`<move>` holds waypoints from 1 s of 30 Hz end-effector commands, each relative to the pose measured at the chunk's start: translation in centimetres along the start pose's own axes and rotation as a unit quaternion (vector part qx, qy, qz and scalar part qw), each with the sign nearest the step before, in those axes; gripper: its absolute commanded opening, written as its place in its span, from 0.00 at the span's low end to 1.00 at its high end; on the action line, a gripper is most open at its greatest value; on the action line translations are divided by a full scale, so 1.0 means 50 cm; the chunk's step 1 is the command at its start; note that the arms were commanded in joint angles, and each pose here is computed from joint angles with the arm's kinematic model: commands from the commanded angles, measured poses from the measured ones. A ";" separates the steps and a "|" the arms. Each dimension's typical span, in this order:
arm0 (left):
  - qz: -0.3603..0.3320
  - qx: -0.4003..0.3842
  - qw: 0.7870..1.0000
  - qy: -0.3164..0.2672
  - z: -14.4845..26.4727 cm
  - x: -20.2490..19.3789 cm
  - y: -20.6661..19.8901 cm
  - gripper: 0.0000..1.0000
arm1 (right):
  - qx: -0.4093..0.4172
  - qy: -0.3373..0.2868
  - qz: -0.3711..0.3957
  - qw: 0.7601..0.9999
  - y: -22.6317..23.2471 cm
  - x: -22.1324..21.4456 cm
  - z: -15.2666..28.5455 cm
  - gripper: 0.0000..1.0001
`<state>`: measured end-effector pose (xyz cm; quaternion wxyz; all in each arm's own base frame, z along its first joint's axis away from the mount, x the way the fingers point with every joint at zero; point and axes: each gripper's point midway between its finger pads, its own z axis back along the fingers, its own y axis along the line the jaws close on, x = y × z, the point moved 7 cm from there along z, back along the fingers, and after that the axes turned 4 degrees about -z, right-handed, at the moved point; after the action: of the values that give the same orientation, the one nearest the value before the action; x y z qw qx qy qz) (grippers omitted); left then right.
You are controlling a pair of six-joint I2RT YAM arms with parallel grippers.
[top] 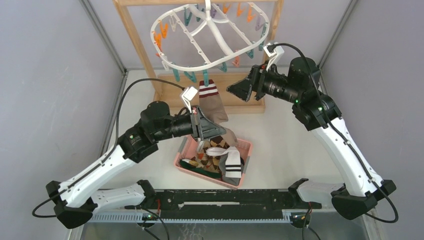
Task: Remove the socks clipped to the hanger
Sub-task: Remove the sock from the hanger.
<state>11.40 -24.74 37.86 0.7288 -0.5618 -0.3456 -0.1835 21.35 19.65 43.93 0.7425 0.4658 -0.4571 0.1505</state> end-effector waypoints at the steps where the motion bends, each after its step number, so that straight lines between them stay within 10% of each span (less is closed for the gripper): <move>1: 0.012 -0.057 0.998 -0.018 0.022 0.006 -0.032 0.00 | 0.057 -0.043 0.048 0.996 0.023 0.033 -0.018 0.74; 30: 0.106 -0.101 0.985 -0.094 0.080 0.031 0.027 0.00 | 0.108 -0.048 0.084 0.989 0.005 0.005 -0.142 0.71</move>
<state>12.41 -20.46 36.92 0.6758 -0.6544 -0.3311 -0.0734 24.69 25.11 42.90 0.6659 0.5293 -0.4743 0.2268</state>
